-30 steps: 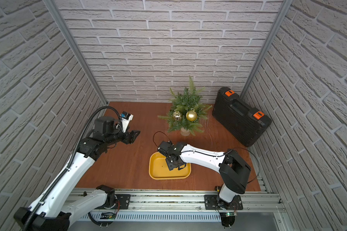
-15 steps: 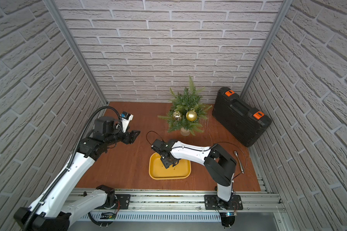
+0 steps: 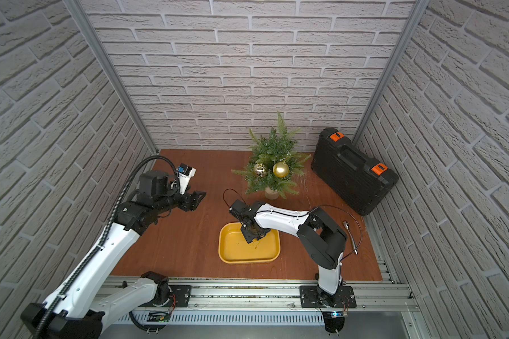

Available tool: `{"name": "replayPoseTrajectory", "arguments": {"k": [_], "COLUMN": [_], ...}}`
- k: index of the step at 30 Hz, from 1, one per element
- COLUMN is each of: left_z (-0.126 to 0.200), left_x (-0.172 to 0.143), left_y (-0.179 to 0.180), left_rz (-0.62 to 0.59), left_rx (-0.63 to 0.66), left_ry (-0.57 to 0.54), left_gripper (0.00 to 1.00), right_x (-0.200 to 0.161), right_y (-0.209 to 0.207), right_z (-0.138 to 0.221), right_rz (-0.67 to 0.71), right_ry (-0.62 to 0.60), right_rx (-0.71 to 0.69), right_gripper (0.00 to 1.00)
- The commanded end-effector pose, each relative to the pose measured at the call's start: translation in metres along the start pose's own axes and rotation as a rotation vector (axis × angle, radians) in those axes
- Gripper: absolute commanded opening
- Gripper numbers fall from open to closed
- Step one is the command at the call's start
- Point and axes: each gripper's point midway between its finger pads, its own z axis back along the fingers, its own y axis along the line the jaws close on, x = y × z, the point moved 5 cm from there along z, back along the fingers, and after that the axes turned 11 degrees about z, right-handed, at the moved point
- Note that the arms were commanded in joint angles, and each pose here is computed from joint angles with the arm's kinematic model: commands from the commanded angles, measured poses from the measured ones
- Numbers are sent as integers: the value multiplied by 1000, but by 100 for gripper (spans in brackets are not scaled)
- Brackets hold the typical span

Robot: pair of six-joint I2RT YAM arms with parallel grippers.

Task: Decorate the small christmas tree with ornaments
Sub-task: Pick up an ornament from the container.

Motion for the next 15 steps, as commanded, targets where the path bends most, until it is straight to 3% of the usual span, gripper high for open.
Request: {"name": "replayPoseTrajectory", "arguments": {"k": [1, 9, 15], "left_z": [-2, -1, 0], "left_x": [3, 3, 4], "left_y": [1, 1, 0], "left_rz": [10, 9, 8], "left_rx": [-8, -7, -11], "left_ry": [-18, -23, -29], "left_gripper": [73, 73, 73], "right_x": [4, 5, -1], "right_y": [5, -2, -9], "right_z": [-1, 23, 62], "right_rz": [-17, -31, -53], "right_ry": [-27, -77, -152], "right_rx": [36, 16, 28], "right_gripper": [61, 48, 46]}}
